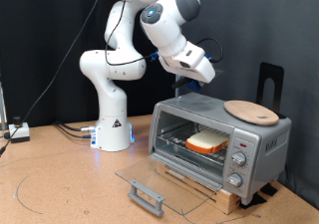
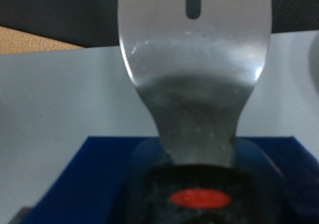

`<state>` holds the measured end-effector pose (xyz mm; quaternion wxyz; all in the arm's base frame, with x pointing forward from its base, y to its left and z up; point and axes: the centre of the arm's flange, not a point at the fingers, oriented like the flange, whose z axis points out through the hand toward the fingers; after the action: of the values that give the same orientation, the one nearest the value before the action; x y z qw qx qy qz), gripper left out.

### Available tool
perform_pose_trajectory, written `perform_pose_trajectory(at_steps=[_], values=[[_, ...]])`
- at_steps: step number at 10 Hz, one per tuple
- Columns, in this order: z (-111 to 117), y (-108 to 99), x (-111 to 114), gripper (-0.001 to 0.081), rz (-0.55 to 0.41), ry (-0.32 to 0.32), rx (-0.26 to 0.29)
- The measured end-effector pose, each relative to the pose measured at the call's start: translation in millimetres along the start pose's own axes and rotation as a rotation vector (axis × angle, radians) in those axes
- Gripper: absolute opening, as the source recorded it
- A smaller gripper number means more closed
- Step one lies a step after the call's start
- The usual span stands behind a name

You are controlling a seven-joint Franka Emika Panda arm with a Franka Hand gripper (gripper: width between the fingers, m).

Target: Make a piece of toast with the oven

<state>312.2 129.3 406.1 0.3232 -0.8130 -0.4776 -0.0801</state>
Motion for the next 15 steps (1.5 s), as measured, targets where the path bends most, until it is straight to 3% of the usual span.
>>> perform_pose_trajectory(at_steps=[3,6,7,8,9,11,15], values=[[11.8,0.4,-12.9,0.0396,0.020,-0.024,-0.036],[23.7,2.5,-21.5,0.0397,0.049,0.019,-0.019],[27.6,2.6,-22.5,0.0563,0.054,0.027,-0.014],[30.2,2.5,-23.0,0.0563,0.055,0.032,-0.010],[31.1,2.4,-22.2,0.0744,0.056,0.042,-0.007],[25.8,0.9,-17.1,0.0789,0.047,0.094,-0.005],[-19.9,-14.9,-7.6,0.0808,-0.031,0.217,-0.022]])
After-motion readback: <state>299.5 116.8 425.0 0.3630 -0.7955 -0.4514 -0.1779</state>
